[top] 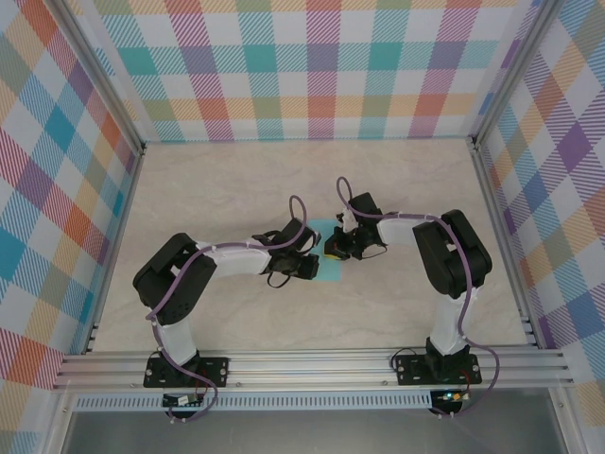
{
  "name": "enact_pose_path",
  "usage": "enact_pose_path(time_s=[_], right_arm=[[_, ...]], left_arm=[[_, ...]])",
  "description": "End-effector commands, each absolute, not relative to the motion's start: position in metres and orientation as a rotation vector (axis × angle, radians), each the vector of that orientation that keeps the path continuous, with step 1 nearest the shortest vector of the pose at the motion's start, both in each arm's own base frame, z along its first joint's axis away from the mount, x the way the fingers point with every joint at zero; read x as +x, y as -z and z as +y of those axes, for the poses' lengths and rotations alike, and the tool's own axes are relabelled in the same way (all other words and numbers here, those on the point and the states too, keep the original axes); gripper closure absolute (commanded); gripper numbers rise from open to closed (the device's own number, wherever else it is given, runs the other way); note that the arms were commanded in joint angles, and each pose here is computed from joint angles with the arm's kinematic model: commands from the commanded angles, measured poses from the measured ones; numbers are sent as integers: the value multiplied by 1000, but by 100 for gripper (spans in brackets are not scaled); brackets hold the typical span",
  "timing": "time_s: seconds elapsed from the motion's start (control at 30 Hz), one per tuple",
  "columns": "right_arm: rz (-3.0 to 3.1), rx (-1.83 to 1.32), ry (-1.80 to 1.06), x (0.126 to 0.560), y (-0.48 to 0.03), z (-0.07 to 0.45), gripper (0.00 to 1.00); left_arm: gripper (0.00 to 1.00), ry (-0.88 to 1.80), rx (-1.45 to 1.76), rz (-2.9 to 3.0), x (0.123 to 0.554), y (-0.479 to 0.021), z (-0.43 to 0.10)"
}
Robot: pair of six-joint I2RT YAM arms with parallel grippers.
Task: Fold a paper plane with a square sheet of paper (fold left side to right side)
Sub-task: Fold the triangle a second time at the center of the table.
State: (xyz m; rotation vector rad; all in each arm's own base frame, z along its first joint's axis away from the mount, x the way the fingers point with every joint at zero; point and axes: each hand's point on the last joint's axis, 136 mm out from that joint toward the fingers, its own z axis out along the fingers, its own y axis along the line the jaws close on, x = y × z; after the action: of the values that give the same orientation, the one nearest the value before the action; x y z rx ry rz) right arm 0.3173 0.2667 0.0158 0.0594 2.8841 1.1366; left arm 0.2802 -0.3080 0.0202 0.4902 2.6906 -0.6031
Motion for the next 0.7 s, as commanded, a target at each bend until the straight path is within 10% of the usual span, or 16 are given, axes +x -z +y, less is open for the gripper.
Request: enact_pose_path(time_s=[0.0,0.67], right_arm=[[2926,45,-1071,313,-8,258,97],[2910,-170,-1154,277,-33,293,100]], left_arm=[[94,529,464,2771,268,0,-286],[100,528,461,2779,263,4,-282]])
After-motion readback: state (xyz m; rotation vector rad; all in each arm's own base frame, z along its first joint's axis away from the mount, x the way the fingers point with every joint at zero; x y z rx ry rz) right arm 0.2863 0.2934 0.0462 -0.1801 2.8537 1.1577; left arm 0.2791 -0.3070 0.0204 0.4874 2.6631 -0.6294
